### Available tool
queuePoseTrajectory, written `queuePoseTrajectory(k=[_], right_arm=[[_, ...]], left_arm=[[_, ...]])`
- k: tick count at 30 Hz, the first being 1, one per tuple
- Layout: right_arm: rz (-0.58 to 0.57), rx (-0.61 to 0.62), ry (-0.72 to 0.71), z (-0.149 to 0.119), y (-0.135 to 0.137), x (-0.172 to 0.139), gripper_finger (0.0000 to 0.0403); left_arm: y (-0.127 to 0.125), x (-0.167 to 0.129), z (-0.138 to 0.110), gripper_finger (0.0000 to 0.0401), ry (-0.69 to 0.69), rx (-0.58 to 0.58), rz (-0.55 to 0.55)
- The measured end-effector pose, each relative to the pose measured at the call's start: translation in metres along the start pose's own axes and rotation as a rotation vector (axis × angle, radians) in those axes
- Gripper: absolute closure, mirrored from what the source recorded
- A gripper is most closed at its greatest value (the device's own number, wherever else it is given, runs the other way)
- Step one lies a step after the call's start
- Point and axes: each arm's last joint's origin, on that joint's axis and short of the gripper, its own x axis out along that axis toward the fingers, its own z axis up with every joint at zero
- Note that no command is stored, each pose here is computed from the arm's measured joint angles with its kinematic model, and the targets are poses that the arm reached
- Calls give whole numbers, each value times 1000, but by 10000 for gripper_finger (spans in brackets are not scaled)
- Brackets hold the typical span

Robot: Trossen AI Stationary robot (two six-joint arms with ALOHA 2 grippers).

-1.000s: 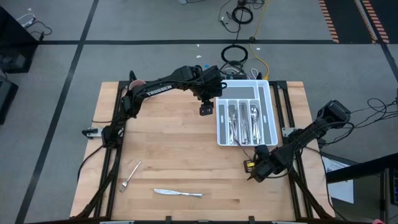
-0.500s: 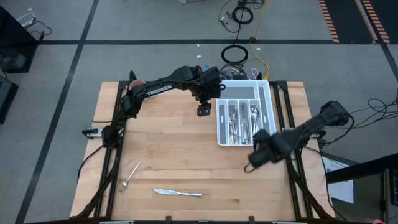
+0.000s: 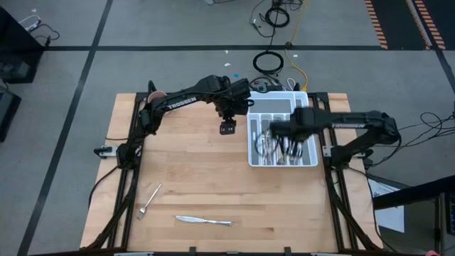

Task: Sort silverware
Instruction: Put the silver spoon into the silverware tray

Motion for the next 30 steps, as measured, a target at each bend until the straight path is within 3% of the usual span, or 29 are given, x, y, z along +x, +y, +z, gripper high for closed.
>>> queuePoseTrajectory(k=[5, 10, 15, 22, 25, 30], right_arm=[[-162, -232, 58, 5, -43, 12, 402], [-153, -539, 161, 3, -77, 22, 403], [-81, -760, 238, 6, -96, 36, 403], [127, -1140, 311, 30, -95, 69, 403], [201, -1224, 369, 43, -92, 90, 403], [327, -1256, 468, 62, -84, 131, 403]], left_arm=[[0, 0, -1, 159, 11, -1, -4], [-1, 0, -1, 159, 14, -8, -5], [-2, 0, 1, 159, 0, -2, -2], [-1, 0, 3, 159, -25, -28, 6], [-1, 0, 3, 159, -28, -34, 7], [0, 0, 2, 159, -21, -66, 6]])
